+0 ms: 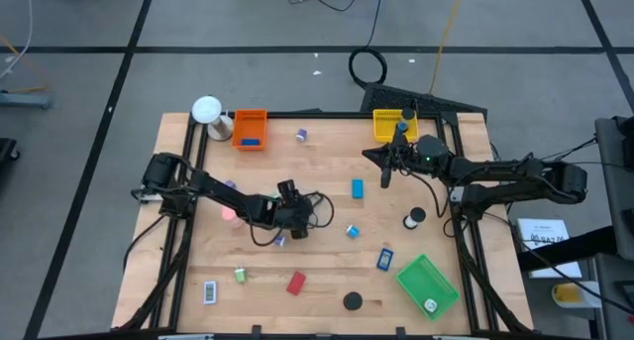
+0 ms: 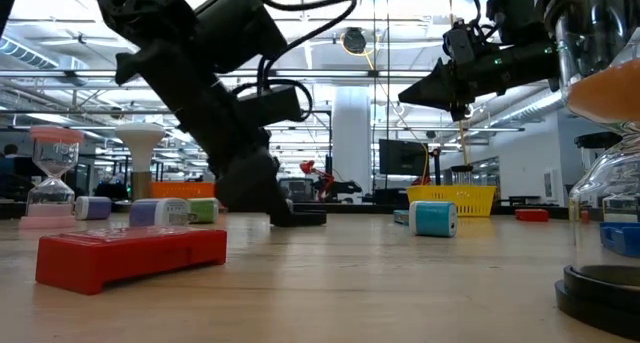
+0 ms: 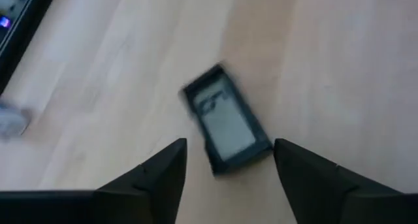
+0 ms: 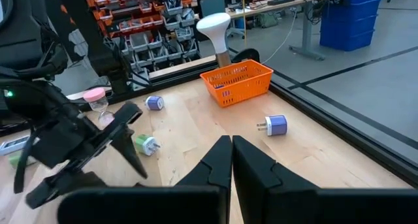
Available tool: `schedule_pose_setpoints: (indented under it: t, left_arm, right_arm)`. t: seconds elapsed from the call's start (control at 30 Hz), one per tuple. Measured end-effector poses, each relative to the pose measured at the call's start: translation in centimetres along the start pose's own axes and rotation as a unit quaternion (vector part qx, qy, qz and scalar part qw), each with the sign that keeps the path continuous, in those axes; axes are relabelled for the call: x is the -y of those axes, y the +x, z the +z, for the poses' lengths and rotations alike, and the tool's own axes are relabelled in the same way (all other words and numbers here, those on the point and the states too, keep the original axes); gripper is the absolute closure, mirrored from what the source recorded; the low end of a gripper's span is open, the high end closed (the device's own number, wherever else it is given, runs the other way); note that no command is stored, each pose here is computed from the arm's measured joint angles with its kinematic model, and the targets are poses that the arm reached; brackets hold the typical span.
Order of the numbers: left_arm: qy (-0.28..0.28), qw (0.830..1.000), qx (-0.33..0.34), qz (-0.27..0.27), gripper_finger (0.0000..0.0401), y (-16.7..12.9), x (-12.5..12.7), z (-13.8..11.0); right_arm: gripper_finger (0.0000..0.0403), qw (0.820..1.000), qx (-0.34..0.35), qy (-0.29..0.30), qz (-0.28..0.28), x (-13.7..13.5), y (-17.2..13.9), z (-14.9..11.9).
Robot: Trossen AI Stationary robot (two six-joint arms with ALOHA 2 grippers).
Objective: Pick & Place Office items
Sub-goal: Put the black digital clock into the orange bin
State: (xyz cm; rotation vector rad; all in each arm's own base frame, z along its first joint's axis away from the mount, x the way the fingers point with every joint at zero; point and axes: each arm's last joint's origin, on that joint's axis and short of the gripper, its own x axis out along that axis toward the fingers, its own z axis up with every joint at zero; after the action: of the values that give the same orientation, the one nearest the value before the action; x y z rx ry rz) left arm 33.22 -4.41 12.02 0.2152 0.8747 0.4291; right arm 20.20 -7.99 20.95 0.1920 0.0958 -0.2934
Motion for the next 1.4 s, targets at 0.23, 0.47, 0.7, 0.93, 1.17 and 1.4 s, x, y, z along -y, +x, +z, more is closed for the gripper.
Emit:
schedule_pose_setpoints:
  t: [0.23, 0.47, 0.7, 0.93, 1.17, 1.4]
  left_arm:
    - [-0.048, 0.999, 0.004, -0.016, 0.0210, -0.9, -1.4, 0.8]
    - [-0.088, 0.991, 0.011, -0.101, 0.0189, 0.6, -2.4, 1.4]
    - [-0.115, 0.989, 0.008, -0.094, 0.0135, 2.0, -4.3, 1.4]
    - [-0.119, 0.986, -0.006, -0.114, 0.0141, 2.5, -5.0, 1.1]
    - [-0.102, 0.987, -0.018, -0.122, 0.0173, 2.7, -4.8, 0.2]
    - [-0.099, 0.987, -0.004, -0.123, 0.0178, 3.2, -4.5, 0.3]
  right_arm:
    - [0.0399, 1.000, -0.001, 0.000, 0.000, 0.0, 0.0, 0.0]
    - [0.0399, 1.000, -0.001, 0.000, 0.000, 0.0, 0.0, 0.0]
    - [0.0399, 1.000, -0.002, -0.004, -0.001, 0.0, 0.0, 0.0]
    - [0.0399, 1.000, -0.003, -0.009, -0.001, 0.0, 0.0, -0.1]
    - [0.0399, 1.000, -0.003, -0.009, -0.001, 0.0, 0.0, -0.1]
    - [0.0399, 1.000, -0.005, -0.009, -0.001, 0.0, 0.0, -0.1]
